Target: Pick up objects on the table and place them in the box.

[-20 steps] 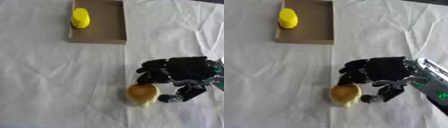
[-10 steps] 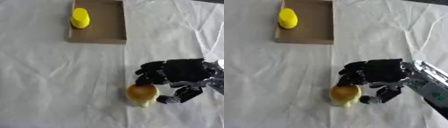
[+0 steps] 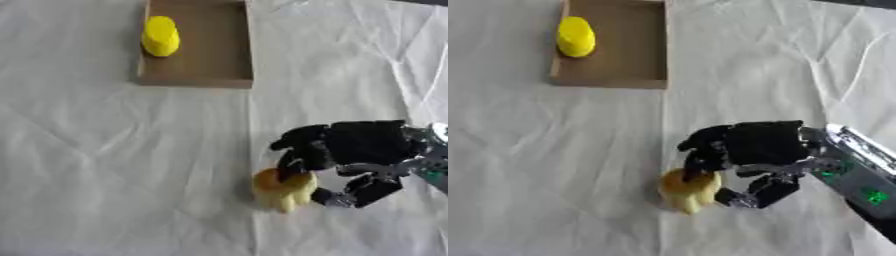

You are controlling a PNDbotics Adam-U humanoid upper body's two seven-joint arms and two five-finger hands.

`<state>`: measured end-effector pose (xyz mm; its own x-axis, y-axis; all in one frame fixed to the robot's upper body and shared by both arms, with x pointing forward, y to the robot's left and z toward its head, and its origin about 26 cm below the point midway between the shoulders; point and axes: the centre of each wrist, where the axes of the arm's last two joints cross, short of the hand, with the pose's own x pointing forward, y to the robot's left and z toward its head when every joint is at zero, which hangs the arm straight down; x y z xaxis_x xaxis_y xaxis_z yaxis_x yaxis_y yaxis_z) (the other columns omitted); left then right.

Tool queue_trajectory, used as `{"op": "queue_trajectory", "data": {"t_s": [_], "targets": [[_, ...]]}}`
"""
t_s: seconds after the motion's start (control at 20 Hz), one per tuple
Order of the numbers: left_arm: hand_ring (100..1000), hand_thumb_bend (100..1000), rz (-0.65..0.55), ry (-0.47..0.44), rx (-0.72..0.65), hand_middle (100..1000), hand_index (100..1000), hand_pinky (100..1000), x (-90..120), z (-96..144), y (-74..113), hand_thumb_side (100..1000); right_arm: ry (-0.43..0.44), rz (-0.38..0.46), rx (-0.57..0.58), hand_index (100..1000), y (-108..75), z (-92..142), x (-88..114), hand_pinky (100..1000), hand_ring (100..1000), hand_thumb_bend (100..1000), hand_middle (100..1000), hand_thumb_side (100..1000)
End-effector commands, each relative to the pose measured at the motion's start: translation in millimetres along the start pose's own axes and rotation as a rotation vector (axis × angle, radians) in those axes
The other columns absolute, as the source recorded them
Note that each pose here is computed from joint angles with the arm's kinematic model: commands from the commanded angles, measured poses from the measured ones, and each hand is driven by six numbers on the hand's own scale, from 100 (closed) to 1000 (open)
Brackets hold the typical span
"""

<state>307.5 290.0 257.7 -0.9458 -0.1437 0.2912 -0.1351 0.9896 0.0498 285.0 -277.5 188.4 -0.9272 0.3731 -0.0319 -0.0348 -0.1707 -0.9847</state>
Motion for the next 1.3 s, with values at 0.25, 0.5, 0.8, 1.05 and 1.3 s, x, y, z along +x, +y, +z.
{"op": "queue_trajectory", "data": {"t_s": [0.25,0.5,0.8,1.05,1.3], "targets": [[900,100,0.002,-0.027,-0.013,826,866,873,5.2,-6.3,-0.3,619,0.004,-0.033,-0.128,742,-8.3,0.9,0.8,915,897,100,541,100],[900,100,0.001,-0.026,-0.012,826,866,873,5.2,-6.0,0.1,621,-0.013,-0.025,-0.277,699,-20.7,3.3,-3.5,894,831,100,500,100],[901,100,0.0,-0.023,-0.009,828,866,873,5.0,-5.4,0.6,624,-0.036,-0.058,-0.371,668,-29.4,5.5,-6.3,889,810,100,477,133],[901,100,-0.002,-0.027,-0.006,827,866,873,5.2,-5.9,1.1,621,-0.044,-0.053,-0.421,663,-43.5,11.1,-10.4,885,805,100,480,120],[900,100,-0.004,-0.035,0.001,826,865,872,5.7,-7.5,1.7,616,-0.022,-0.02,-0.506,662,-76.9,21.8,-15.9,890,800,100,477,105]]}}
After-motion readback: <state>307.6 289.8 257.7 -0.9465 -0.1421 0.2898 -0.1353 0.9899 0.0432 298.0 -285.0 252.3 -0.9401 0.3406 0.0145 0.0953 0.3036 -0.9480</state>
